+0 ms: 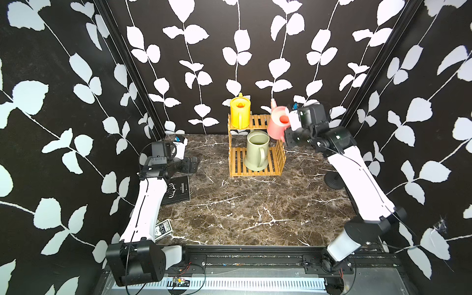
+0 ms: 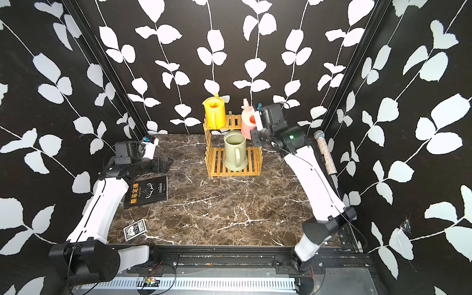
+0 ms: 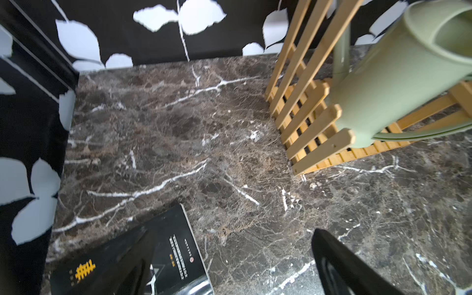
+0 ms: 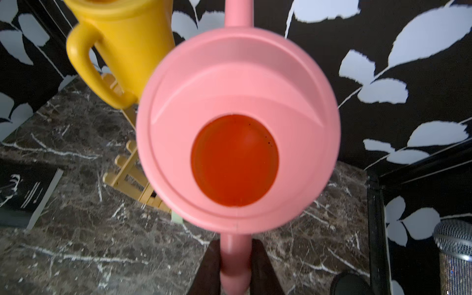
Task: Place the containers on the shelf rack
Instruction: 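Place the container on the shelf.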
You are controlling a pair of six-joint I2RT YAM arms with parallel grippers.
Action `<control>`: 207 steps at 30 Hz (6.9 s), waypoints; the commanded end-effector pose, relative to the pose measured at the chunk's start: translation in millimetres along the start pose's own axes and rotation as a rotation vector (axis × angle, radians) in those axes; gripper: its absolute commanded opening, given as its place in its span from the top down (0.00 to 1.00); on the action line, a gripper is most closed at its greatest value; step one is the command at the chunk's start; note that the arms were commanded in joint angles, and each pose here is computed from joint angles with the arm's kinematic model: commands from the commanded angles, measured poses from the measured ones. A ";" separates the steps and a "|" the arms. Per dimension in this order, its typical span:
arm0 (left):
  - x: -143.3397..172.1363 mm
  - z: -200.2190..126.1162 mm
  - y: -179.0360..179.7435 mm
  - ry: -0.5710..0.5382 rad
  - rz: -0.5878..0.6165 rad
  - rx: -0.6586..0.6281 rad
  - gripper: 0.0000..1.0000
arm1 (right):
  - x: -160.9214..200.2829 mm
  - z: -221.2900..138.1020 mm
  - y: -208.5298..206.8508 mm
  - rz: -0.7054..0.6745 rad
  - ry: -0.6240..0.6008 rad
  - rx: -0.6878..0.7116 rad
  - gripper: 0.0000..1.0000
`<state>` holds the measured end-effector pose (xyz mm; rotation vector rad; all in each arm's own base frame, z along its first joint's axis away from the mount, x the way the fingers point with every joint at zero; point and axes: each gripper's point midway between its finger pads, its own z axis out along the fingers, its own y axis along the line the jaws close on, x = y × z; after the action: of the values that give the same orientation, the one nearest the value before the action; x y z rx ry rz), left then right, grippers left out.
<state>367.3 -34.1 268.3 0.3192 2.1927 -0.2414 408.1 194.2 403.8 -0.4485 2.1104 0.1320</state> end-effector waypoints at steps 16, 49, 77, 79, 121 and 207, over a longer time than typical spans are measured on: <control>-64.4 -26.1 -70.1 -0.092 0.211 0.291 0.01 | -59.3 77.7 -24.2 0.131 -0.115 0.030 0.97; -69.9 -21.6 -83.0 -0.085 0.176 0.339 0.02 | -50.6 75.2 -9.8 0.155 -0.076 -0.003 0.80; -64.8 -19.8 -82.0 -0.078 0.174 0.332 0.02 | -46.2 106.5 -4.1 0.120 -0.076 0.007 0.60; -64.1 -19.8 -81.8 -0.077 0.175 0.331 0.02 | -45.7 109.8 -3.0 0.120 -0.075 0.000 0.63; -61.1 -18.5 -81.3 -0.073 0.172 0.328 0.02 | -55.9 123.7 -9.0 0.194 -0.149 -0.005 0.52; 7.4 43.7 7.7 -0.044 0.127 -0.115 0.02 | 4.4 10.1 -12.0 0.116 -0.182 0.115 0.26</control>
<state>390.3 -57.4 228.8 0.4675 2.2050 -0.1631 427.2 192.8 382.9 -0.2411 2.0257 0.1207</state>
